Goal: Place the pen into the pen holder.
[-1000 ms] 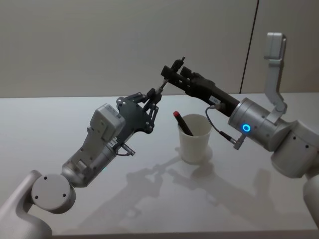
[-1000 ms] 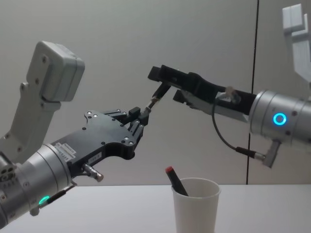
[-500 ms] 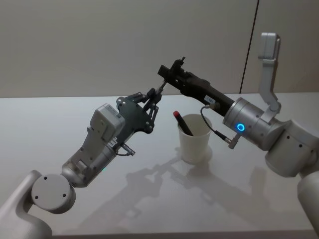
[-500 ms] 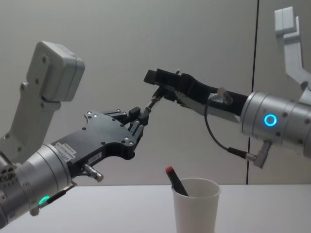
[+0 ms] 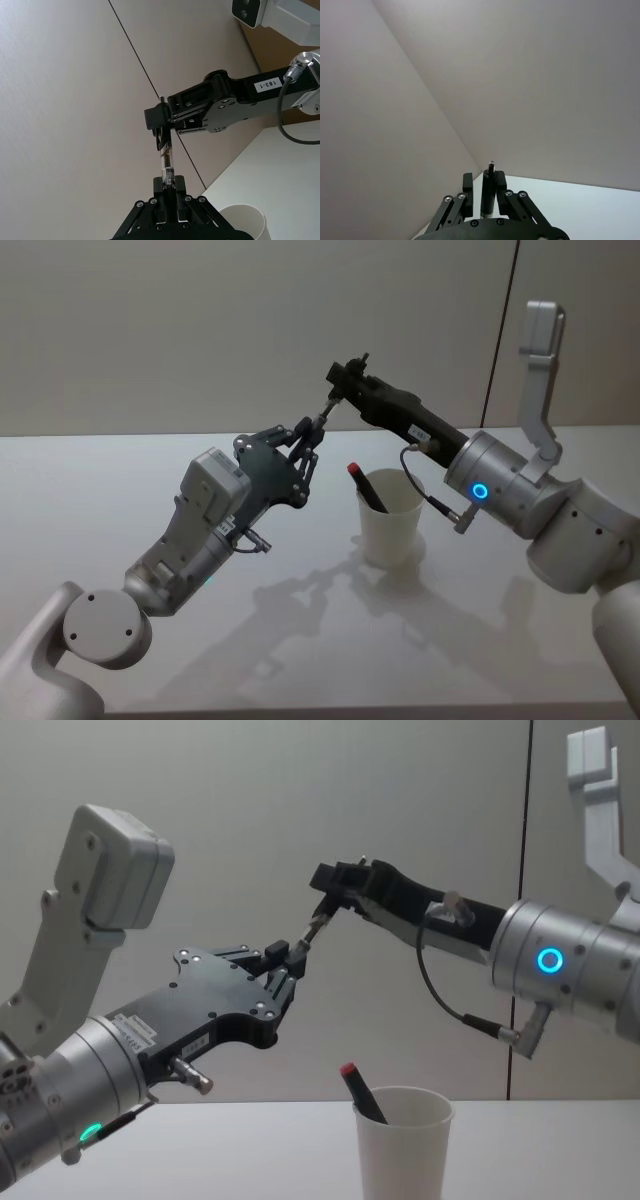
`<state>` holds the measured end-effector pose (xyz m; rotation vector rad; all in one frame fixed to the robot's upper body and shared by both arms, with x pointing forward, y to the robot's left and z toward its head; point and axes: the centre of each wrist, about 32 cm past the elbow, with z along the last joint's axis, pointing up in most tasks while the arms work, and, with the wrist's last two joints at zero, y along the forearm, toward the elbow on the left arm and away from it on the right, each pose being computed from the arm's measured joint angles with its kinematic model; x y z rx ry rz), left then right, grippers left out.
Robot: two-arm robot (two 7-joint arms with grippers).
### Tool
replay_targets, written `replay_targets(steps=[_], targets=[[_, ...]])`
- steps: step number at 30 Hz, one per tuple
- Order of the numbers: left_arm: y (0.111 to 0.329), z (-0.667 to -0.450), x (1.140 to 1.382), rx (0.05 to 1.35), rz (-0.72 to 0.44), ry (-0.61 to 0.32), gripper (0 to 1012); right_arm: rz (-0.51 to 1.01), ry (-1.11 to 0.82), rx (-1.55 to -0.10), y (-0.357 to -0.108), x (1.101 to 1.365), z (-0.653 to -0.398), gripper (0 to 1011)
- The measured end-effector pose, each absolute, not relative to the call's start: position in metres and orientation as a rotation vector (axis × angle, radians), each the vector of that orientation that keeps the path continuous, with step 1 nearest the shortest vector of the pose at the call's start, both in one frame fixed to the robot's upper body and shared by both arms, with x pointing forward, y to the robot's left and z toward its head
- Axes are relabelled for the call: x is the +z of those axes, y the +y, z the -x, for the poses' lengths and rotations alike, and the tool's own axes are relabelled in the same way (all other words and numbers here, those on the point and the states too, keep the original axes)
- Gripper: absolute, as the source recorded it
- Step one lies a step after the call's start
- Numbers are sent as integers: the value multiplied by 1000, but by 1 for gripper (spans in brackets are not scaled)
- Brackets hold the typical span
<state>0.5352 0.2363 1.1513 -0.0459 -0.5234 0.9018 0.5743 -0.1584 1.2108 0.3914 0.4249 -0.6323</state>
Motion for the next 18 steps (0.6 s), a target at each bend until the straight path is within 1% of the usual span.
replay_targets(steps=[1,2,3,5,10,13,18], targets=[[236,-535,1151,902,46,-523,137,-392,424,-633,-158,1211,-574,254],[236,-535,1151,902,46,-523,137,-395,422,-634,-158,1211,-574,240],[236,-535,1151,902,46,-523,137,-396,422,-636,-158,1211,-575,185],[236,-535,1151,902,46,-523,137,-398,421,-636,-157,1212,-575,144],[236,-535,1151,902,46,-523,137,-402,418,-639,-157,1212,-575,131],[236,-535,1151,902,46,-523,195,-405,414,-644,-157,1213,-575,131],[236,-535,1151,902,46,-523,329,-408,412,-648,-157,1213,-576,131]])
